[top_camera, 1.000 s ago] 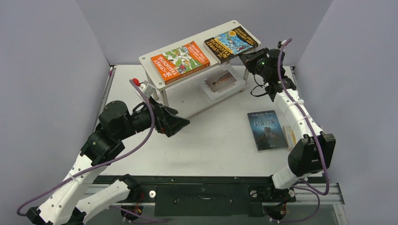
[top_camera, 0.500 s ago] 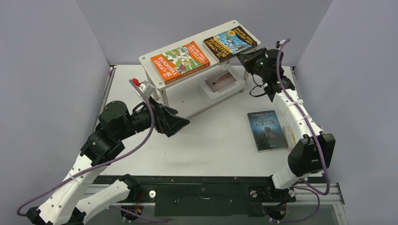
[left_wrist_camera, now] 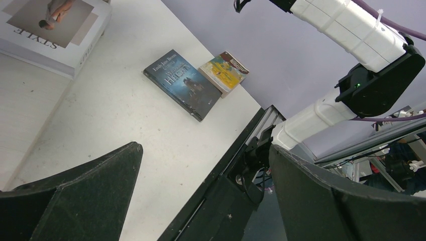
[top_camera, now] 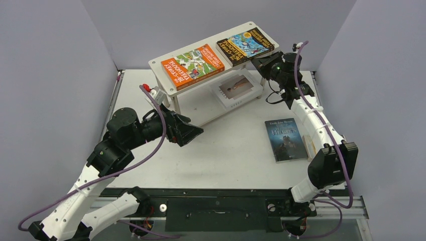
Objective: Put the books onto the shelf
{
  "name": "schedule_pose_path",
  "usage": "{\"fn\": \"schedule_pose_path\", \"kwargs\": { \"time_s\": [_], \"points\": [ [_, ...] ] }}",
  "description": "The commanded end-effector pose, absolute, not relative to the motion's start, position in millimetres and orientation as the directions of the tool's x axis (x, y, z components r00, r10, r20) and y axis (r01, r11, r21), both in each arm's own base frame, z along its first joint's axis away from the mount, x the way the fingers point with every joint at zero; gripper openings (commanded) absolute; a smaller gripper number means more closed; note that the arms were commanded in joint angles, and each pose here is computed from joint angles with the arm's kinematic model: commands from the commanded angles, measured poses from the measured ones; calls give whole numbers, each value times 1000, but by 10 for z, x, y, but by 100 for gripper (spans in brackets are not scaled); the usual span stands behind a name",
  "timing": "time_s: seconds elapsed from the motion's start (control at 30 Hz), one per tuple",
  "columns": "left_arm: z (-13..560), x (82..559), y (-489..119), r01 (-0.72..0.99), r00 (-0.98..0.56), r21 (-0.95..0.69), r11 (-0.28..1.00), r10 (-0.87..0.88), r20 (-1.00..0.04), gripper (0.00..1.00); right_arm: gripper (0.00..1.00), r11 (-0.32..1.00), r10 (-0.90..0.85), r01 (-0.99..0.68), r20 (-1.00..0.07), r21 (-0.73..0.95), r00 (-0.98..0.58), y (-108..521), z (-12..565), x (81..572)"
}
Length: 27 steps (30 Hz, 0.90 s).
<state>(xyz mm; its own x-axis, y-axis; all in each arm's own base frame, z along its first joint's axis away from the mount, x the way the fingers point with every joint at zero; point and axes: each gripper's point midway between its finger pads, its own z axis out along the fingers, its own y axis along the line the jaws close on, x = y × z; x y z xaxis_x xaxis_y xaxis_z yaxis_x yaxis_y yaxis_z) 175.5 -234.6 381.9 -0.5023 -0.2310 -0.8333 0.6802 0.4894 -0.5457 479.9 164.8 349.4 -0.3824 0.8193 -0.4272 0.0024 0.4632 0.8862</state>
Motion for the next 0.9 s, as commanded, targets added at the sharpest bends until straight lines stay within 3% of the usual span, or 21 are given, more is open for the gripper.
{"fn": "schedule_pose_path", "kwargs": {
  "time_s": [0.0, 0.13, 0.3, 0.37, 0.53, 0.67, 0.87],
  "points": [
    [3926, 1787, -2347, 691, -477, -541, 480, -260, -840, 97, 0, 446, 819, -91, -447, 890, -361, 1714, 3779, 4813],
    [3913, 1792, -2346, 689, -478, -540, 483, -257, -840, 97, 0, 446, 824, -86, -446, 891, -349, 1620, 3783, 4740],
    [3844, 1812, -2323, 677, -482, -533, 508, -241, -842, 97, 0, 611, 769, -59, -610, 789, -193, 1125, 4113, 4297],
    [3797, 1825, -2324, 677, -482, -525, 516, -228, -846, 97, 5, 662, 743, 10, -655, 749, -134, 753, 4082, 4125],
    [3481, 1870, -2385, 661, -522, -521, 539, -169, -836, 98, 40, 755, 636, 319, -759, 573, -141, -35, 3261, 3591],
    [3209, 1672, -2701, 747, -510, -473, 468, -53, -858, 98, 51, 776, 586, 459, -764, 433, -270, -312, 2500, 3183],
    [2454, 1728, -3167, 762, -537, -393, 515, 163, -827, 97, 65, 759, 605, 534, -707, 372, -367, -435, 1851, 3030]
  ]
}}
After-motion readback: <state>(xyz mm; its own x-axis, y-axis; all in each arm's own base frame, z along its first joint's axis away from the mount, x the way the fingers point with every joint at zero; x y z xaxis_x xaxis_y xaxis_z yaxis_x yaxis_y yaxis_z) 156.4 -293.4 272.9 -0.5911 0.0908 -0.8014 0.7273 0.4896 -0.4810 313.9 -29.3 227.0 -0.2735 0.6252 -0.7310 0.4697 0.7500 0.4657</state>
